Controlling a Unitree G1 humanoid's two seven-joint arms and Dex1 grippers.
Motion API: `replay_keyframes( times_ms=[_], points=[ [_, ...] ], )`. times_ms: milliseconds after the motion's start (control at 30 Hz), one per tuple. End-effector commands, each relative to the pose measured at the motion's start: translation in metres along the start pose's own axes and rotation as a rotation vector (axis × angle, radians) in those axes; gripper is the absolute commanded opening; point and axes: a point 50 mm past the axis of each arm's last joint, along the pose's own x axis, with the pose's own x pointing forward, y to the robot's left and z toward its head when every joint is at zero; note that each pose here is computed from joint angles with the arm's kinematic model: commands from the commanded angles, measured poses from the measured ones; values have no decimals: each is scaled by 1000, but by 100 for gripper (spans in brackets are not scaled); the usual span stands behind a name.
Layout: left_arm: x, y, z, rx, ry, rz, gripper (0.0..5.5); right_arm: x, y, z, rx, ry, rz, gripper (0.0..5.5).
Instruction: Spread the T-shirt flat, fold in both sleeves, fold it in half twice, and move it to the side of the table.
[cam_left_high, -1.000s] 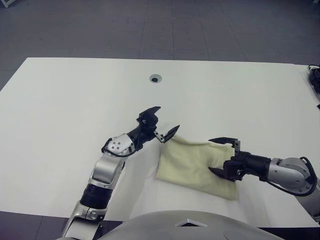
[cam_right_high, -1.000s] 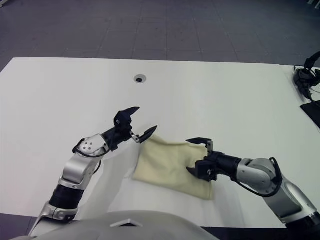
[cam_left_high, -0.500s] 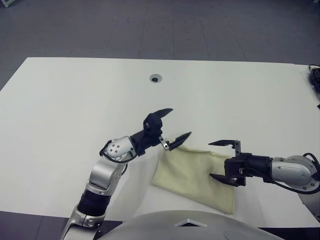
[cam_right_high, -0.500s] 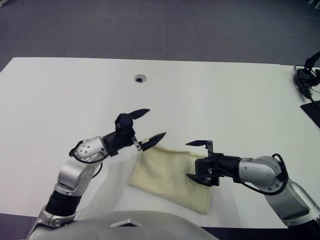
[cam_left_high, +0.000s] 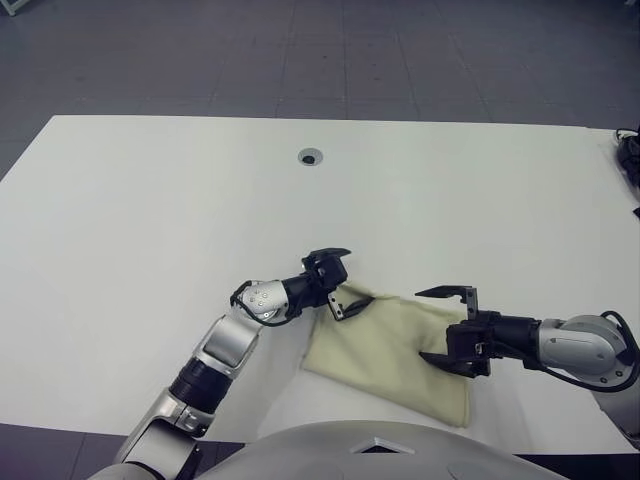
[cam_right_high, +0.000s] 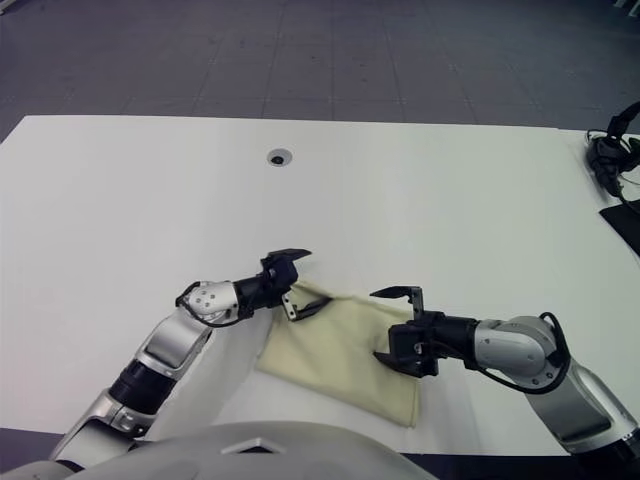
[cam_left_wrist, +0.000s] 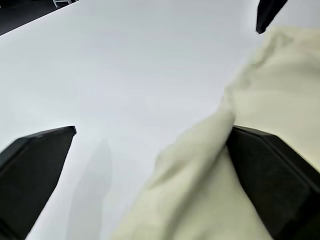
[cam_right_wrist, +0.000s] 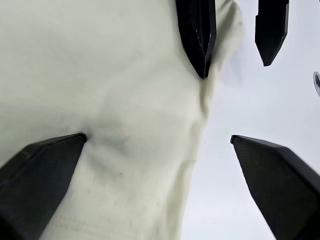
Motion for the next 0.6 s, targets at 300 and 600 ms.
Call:
replay_keyframes(
  times_ms=[300,600],
  points=[
    [-9,30,-5,-57,-72,151,540,7,18,-9,40,54,74,539],
    [-24,41,-24,-33,12,226,540,4,1,-2,42,-3,-32,539]
  ],
)
